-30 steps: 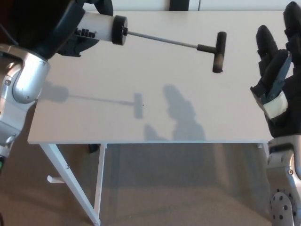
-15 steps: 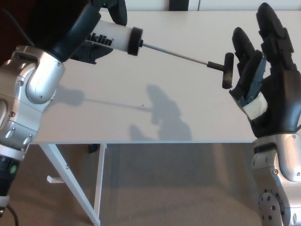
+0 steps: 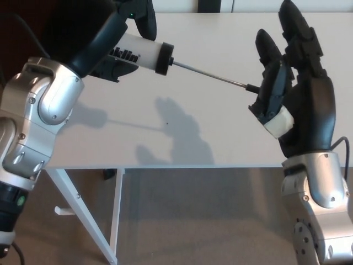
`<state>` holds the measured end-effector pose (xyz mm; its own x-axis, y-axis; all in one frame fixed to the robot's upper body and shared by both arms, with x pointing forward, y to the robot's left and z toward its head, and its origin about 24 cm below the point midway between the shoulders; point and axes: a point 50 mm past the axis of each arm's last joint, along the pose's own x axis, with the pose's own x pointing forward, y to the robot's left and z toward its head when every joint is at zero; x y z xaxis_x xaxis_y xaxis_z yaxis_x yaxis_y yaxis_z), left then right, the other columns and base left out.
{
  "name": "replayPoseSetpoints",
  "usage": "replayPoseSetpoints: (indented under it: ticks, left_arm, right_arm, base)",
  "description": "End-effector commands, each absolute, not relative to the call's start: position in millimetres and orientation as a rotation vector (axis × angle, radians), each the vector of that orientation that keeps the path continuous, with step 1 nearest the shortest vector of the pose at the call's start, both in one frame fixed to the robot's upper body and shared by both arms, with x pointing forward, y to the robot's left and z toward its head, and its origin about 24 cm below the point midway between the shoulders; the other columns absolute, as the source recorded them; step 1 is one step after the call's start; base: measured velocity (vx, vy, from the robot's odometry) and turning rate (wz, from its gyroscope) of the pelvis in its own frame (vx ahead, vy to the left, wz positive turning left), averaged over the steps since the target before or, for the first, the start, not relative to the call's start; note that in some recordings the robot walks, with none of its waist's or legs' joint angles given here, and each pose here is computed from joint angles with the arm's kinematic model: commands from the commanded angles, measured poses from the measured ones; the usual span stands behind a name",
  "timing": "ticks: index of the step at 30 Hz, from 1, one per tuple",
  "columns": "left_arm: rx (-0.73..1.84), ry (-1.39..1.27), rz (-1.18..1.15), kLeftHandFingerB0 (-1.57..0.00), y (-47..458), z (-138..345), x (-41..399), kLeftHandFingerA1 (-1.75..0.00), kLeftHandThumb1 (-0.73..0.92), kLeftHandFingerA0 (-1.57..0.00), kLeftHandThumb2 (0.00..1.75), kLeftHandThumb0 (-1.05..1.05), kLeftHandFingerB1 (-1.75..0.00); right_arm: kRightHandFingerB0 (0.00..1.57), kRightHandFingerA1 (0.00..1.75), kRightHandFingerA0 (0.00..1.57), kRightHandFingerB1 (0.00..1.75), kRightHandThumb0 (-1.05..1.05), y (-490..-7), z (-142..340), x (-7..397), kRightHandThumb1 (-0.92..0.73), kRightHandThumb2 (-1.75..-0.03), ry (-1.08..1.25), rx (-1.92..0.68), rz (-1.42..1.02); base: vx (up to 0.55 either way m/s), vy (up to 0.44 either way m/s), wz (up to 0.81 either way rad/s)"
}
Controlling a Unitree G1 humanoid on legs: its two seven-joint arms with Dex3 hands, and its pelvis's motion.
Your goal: The robot walks towards a desk on which an air pump is kept in the middle. It lifts it up and holds it with its left hand and uses its right hand to compress it by pushing its handle inwards.
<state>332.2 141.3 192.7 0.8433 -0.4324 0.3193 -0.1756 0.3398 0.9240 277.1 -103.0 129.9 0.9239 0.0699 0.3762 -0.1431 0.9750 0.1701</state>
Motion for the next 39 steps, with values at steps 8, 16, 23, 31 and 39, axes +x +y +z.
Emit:
replayPoseSetpoints:
  ticks: [8, 16, 23, 31, 39]
  left_arm:
    - [1.228, -0.562, -0.190, -0.42, 142, 192, 333, -1.75, 0.64, -0.64, 0.50, 0.00, -1.56]
    - [1.241, -0.570, -0.192, -0.58, 137, 192, 332, -1.75, 0.59, -0.66, 0.52, -0.01, -1.51]
    - [1.245, -0.554, -0.179, -0.53, 143, 192, 332, -1.75, 0.61, -0.65, 0.53, 0.03, -1.57]
    - [1.250, -0.543, -0.179, -0.45, 147, 192, 332, -1.75, 0.65, -0.61, 0.53, 0.05, -1.61]
    - [1.244, -0.563, -0.175, -0.44, 146, 193, 331, -1.75, 0.62, -0.62, 0.57, 0.04, -1.65]
  right_arm:
    - [0.06, 0.19, 0.07, 0.18, -0.87, -102, 128, 283, -0.77, -1.10, -0.401, 0.184, 0.079]
    - [0.06, 0.16, 0.07, 0.15, -0.90, -101, 126, 285, -0.81, -1.12, -0.401, 0.150, 0.070]
    - [0.02, 0.12, 0.03, 0.11, -0.90, -127, 137, 291, -0.81, -1.12, -0.452, 0.161, 0.005]
    - [0.07, 0.17, 0.07, 0.16, -0.88, -142, 143, 294, -0.78, -1.11, -0.474, 0.150, -0.038]
    - [0.07, 0.12, 0.07, 0.10, -0.93, -144, 136, 295, -0.81, -1.12, -0.444, 0.140, -0.041]
  base:
    - [0.00, 0.000, 0.00]
    - [0.00, 0.000, 0.00]
    - [0.00, 0.000, 0.00]
    - [0.00, 0.000, 0.00]
    - [0.00, 0.000, 0.00]
